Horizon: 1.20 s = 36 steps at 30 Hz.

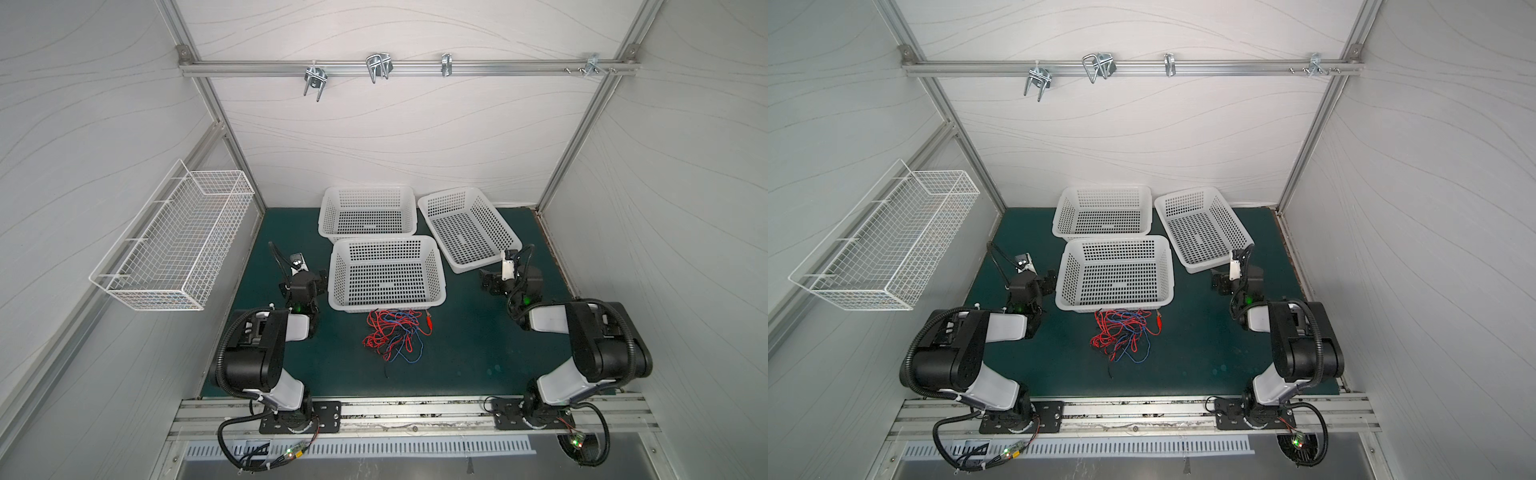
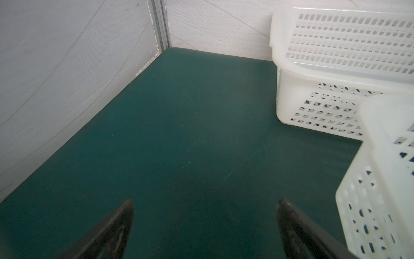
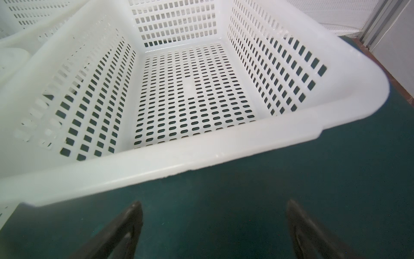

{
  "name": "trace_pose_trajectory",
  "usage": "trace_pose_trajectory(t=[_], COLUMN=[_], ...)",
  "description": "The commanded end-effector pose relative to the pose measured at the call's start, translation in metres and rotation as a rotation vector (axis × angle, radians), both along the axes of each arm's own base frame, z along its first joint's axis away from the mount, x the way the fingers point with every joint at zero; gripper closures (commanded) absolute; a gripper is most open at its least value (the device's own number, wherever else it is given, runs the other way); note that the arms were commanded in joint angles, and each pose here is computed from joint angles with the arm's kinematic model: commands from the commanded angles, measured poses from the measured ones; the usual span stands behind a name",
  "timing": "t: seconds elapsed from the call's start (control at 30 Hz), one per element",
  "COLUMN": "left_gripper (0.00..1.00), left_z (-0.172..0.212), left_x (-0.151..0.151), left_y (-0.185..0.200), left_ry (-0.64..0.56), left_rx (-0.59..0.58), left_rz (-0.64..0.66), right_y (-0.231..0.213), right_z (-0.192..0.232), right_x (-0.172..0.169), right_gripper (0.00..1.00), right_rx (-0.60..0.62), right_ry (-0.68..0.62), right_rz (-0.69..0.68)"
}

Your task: Untangle the cables

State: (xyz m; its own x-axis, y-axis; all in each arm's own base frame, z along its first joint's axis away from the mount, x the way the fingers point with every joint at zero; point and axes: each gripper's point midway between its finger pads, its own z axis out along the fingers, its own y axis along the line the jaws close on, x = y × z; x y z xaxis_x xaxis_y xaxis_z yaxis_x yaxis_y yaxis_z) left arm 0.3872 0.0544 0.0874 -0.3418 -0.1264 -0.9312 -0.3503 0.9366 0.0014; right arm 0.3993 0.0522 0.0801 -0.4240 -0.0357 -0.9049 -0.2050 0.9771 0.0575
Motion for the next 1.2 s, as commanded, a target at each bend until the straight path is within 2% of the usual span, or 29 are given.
trace_pose_trajectory(t=[0.0, 0.6, 0.77, 0.93, 1.03, 1.17], left_gripper=[0.0, 0.01, 0.01, 0.01, 0.01, 0.01], left_z=[0.008, 0.01, 0.018, 0.021, 0.034, 0.061], left_x=[0.005, 0.004, -0.005, -0.005, -0.006, -0.015], left_y=[0.0, 0.0, 0.0, -0.007, -0.013, -0.015], left_ry=[-0.037, -0.046, -0.074, -0.094, -0.101, -0.074], left_rx=[0.002, 0.006, 0.007, 0.043, 0.064, 0.052], left_rz=[-0.002, -0.002, 0.005, -0.012, -0.036, -0.048], right_y=[0.001, 0.001, -0.003, -0.011, -0.007, -0.006], right_z=[0.001, 0.002, 0.004, 0.024, 0.044, 0.06], right_x=[0.002, 0.002, 0.003, 0.004, -0.002, -0.013], right_gripper=[0.01, 0.01, 0.01, 0.01, 0.01, 0.01], right_rx=[-0.013, -0.005, -0.01, -0.014, 0.01, 0.077], right_ry=[-0.008, -0.007, -0.012, 0.04, 0.036, 0.112], right_rz=[0.006, 0.012, -0.016, -0.065, -0.054, -0.087])
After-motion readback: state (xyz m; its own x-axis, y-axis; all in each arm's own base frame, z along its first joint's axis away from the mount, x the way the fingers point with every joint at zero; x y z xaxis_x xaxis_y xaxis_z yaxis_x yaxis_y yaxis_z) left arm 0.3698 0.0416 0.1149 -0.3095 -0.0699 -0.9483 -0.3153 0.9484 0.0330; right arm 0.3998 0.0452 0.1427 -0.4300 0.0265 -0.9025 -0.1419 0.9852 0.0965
